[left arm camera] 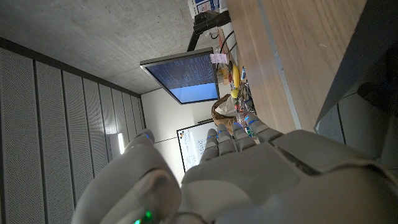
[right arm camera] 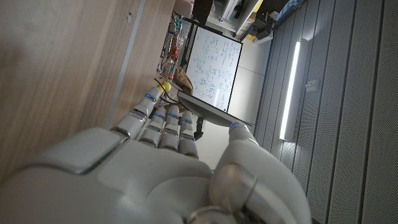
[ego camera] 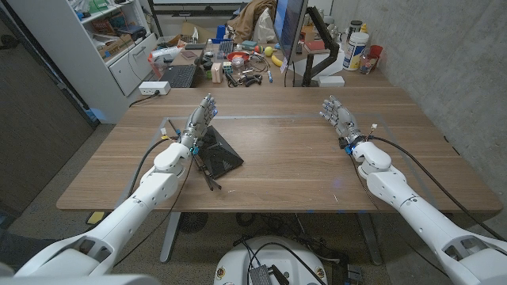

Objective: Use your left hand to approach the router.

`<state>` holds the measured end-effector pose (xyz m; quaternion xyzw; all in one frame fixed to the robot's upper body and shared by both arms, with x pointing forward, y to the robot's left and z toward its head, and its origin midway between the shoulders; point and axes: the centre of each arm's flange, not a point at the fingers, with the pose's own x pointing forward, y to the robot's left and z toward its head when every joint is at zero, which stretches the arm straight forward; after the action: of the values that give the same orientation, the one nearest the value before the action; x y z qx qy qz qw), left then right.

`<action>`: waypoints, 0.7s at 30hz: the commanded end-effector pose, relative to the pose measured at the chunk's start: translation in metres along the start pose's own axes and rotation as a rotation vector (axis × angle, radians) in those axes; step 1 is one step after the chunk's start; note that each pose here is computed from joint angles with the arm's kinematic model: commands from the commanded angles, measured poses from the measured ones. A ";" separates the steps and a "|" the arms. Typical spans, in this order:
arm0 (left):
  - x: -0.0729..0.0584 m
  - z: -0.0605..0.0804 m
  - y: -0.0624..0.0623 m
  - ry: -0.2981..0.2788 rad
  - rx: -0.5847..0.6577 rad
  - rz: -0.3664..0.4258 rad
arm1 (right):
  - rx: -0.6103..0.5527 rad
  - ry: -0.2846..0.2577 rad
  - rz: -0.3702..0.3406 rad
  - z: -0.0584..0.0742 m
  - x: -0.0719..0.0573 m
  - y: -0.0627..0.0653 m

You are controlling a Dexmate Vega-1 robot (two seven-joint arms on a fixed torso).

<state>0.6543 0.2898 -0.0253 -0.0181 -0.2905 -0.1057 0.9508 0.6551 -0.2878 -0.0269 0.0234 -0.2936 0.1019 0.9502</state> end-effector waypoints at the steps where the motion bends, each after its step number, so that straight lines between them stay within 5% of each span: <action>1: 0.002 -0.001 0.003 0.020 0.002 -0.014 | 0.007 0.007 0.003 -0.005 0.003 0.006; 21: -0.003 0.012 0.004 -0.017 0.030 -0.027 | 0.011 -0.003 0.004 -0.004 0.004 0.011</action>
<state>0.6531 0.2931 -0.0193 -0.0088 -0.2905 -0.1133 0.9501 0.6583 -0.2794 -0.0274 0.0228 -0.2931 0.1052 0.9500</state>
